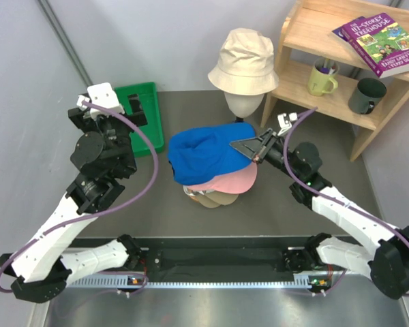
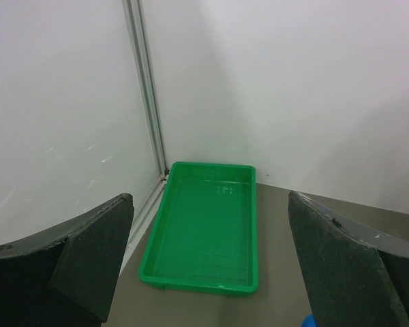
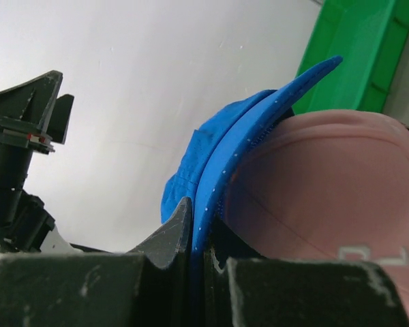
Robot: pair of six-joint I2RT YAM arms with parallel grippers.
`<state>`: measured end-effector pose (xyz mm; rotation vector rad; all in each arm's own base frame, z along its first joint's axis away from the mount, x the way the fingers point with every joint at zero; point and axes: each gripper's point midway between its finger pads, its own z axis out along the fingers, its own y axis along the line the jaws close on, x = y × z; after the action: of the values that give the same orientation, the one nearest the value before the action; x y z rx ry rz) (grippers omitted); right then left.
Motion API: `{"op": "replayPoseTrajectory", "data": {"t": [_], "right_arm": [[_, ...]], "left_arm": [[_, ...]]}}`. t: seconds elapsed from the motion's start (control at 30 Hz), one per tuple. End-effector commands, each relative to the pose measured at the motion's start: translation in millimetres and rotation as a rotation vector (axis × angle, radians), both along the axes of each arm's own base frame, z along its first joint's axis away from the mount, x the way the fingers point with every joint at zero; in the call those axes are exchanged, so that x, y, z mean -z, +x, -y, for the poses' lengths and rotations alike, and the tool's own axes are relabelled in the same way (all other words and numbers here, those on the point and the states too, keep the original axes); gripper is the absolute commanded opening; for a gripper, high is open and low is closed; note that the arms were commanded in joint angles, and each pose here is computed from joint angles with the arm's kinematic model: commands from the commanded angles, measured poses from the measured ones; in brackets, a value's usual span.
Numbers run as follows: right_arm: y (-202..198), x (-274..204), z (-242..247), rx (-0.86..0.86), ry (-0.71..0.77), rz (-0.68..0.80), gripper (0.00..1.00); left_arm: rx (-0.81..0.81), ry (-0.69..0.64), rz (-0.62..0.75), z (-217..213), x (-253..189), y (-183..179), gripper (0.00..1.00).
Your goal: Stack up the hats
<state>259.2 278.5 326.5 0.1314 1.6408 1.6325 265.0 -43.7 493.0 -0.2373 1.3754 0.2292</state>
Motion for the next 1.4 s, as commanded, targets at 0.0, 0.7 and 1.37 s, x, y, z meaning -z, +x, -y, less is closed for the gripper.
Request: {"op": "replayPoseTrajectory", "data": {"t": [0.0,0.7,1.37], "right_arm": [[-2.9,-3.7,21.8,0.034,0.03,0.045,0.0],[18.6,100.6,58.8,0.126,-0.13,-0.095,0.0],[22.4,119.7,57.1,0.11,-0.197,-0.103,0.0]], "left_arm": [[0.035,-0.017,0.013,9.8,-8.4,5.4,0.99],[0.398,-0.372,-0.474,69.6,213.2,8.5,0.95],[0.405,-0.604,-0.432,70.2,277.6,10.5,0.95]]}}
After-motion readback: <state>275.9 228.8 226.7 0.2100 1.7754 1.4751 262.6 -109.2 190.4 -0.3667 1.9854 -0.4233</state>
